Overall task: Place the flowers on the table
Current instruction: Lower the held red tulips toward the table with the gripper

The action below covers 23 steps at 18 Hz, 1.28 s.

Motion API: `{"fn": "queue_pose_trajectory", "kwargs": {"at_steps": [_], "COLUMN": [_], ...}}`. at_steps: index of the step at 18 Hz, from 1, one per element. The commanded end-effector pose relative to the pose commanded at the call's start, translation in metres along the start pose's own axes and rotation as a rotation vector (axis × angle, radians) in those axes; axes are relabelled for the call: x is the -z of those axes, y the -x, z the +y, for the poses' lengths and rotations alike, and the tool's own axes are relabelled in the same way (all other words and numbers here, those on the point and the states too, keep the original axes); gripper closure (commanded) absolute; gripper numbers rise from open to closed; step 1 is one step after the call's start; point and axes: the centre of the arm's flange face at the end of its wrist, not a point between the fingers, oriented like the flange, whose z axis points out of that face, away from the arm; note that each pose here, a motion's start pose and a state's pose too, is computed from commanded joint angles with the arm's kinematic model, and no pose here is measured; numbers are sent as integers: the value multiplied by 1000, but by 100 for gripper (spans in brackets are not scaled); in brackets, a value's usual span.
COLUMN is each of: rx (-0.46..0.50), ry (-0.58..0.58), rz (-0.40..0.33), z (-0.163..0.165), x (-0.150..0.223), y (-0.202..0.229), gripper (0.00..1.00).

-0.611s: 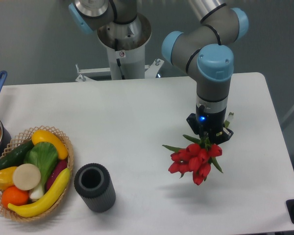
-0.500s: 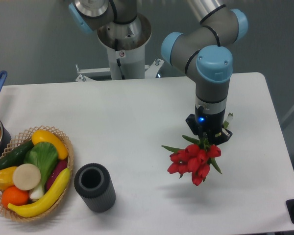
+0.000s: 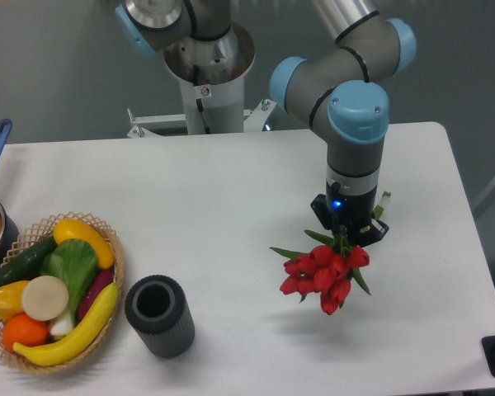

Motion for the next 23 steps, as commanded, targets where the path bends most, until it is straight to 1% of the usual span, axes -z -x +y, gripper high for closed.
{"fn": "queue_pose_trajectory", "kwargs": {"at_steps": [7, 9, 11, 14, 19, 23], "rx": [9, 3, 2, 3, -4, -3], "ry": [5, 6, 7, 13, 15, 13], "rz": [23, 36, 42, 60, 71, 65], "z": [-7, -12, -17, -17, -21, -19], "x": [-15, -24, -29, -40, -48, -54], "y": [-4, -5, -7, -11, -17, -22], "gripper": [77, 75, 74, 74, 73, 63]}}
